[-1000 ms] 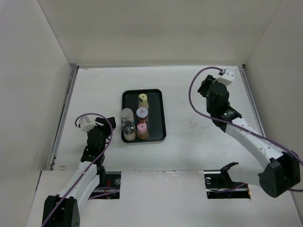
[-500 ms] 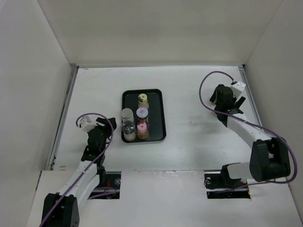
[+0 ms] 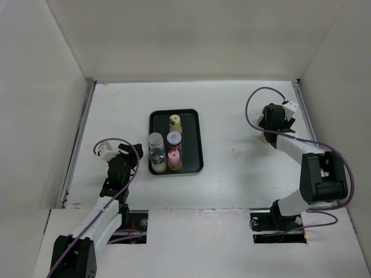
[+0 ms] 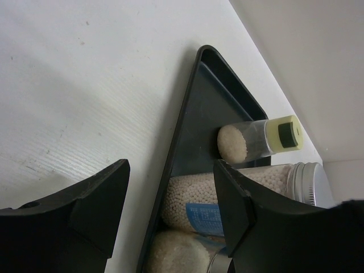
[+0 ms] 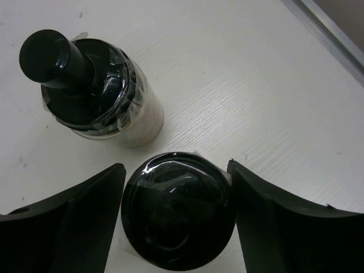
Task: Organize the condiment bottles
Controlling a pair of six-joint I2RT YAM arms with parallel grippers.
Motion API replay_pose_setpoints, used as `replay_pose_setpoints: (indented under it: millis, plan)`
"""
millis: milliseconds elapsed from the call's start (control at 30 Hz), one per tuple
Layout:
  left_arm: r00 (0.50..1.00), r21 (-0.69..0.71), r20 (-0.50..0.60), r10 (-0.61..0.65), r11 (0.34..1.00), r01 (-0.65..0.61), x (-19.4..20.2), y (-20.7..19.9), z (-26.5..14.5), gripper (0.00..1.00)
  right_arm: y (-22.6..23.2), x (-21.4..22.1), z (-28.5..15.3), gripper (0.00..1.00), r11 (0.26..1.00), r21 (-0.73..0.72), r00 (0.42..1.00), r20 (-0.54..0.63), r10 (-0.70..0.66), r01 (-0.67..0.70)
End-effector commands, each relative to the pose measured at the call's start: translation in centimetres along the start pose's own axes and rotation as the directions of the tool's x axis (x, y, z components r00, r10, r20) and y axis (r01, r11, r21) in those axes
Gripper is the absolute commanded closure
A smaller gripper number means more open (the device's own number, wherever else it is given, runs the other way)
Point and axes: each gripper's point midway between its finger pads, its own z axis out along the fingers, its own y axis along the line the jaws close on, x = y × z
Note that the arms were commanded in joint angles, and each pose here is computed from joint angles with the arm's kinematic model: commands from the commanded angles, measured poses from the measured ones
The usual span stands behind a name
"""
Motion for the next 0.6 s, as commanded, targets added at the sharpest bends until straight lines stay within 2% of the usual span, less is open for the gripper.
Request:
replay_pose_setpoints:
  millis: [0,100,233,367,567]
  plan:
    - [0.999,0.046,0.046,-0.007,0.999,0.005,-1.2,-1.3,0.1,0.41,2.2,-2.6,0.1,0.29,0.995,-0.073,0.995,0.065,0.076,-0.071]
    - [0.999,0.045,0.037,-0.008,0.999,0.006,-1.0,-1.3,0.1,0.41,4.4,-1.3,-1.4,0.44,0.990,-0.133,0.997,0.061,0.052,-0.044]
    - [0.999,0.045,0.047,-0.007,0.999,0.004,-1.2,-1.3,0.1,0.41,7.9,-0.7,-5.6,0.52,0.973,-0.229,0.995,0.099,0.013,0.010]
    - [0.999,0.044,0.040,-0.009,0.999,0.007,-1.1,-1.2,0.1,0.41,12.4,-0.6,-11.1,0.54,0.924,-0.373,0.990,0.138,-0.034,0.084]
    - [0.999,0.045,0.041,-0.012,0.999,0.010,-1.2,-1.2,0.1,0.41,19.7,1.1,-18.4,0.53,0.801,-0.580,0.985,0.156,-0.071,0.150]
